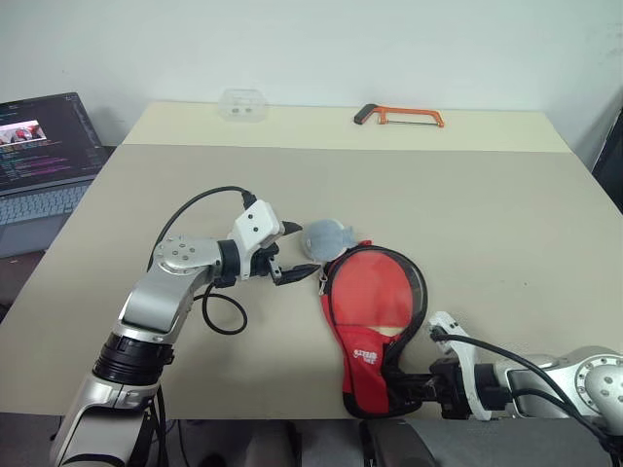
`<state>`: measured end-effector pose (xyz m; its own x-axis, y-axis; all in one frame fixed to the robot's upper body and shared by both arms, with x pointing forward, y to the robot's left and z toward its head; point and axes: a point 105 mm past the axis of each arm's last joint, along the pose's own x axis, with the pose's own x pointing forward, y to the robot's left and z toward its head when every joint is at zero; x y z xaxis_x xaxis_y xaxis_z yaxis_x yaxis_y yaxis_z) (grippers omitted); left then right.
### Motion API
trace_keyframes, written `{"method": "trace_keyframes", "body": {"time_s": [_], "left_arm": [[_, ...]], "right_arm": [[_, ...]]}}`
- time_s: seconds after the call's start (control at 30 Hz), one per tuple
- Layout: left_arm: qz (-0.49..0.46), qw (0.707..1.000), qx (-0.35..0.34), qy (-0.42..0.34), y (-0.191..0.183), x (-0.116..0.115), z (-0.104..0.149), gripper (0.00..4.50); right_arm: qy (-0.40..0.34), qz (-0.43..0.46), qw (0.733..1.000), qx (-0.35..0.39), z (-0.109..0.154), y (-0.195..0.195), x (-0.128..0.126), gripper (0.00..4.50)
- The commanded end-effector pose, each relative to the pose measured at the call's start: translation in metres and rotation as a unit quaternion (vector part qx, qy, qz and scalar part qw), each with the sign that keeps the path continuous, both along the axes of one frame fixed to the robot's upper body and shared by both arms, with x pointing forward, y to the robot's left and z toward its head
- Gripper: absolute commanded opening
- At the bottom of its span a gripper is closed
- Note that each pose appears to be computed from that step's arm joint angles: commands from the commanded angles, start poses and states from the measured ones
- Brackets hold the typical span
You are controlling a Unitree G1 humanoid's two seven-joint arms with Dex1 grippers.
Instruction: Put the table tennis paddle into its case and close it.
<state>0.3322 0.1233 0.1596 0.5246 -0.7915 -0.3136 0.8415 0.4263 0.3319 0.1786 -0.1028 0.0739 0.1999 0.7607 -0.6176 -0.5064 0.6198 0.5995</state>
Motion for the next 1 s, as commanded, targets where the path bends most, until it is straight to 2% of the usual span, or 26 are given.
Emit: {"method": "trace_keyframes", "body": {"time_s": [0.03, 0.17, 0.37, 0.47, 0.5, 0.6, 0.67, 0.87, 1.0], "left_arm": [[-0.009, 1.000, 0.001, -0.025, -0.004, -0.001, 0.010, 4.50], [-0.009, 1.000, 0.001, -0.025, -0.004, -0.001, 0.010, 4.50], [-0.008, 1.000, 0.001, -0.027, -0.004, 0.002, 0.011, 4.50], [-0.005, 0.999, -0.011, -0.031, -0.004, 0.004, 0.017, 4.50], [-0.007, 0.999, -0.018, -0.033, -0.006, 0.003, 0.019, 4.50], [-0.018, 0.998, -0.039, -0.039, -0.015, 0.002, 0.027, 4.50], [-0.030, 0.997, -0.058, -0.042, -0.026, 0.001, 0.031, 4.50], [-0.105, 0.990, -0.096, -0.012, -0.076, -0.016, 0.025, 4.50], [-0.134, 0.988, -0.072, 0.010, -0.116, -0.023, -0.001, 4.50]], "right_arm": [[-0.012, 0.027, 1.000, 0.011, 0.007, 0.006, -0.004, 0.04], [-0.006, 0.045, 0.999, 0.002, 0.007, 0.004, -0.009, 1.12], [-0.023, 0.082, 0.996, -0.002, 0.022, -0.002, -0.014, 3.22], [-0.092, 0.147, 0.978, -0.114, 0.034, -0.038, -0.014, 4.26], [-0.117, 0.149, 0.970, -0.152, 0.038, -0.056, -0.006, 4.46], [-0.190, 0.148, 0.949, -0.206, 0.059, -0.096, 0.024, 4.46], [-0.244, 0.150, 0.935, -0.207, 0.080, -0.108, 0.041, 4.46], [-0.403, 0.154, 0.883, -0.186, 0.131, -0.098, 0.081, 4.46], [-0.480, 0.110, 0.855, -0.165, 0.153, -0.078, 0.119, 4.46]]}}
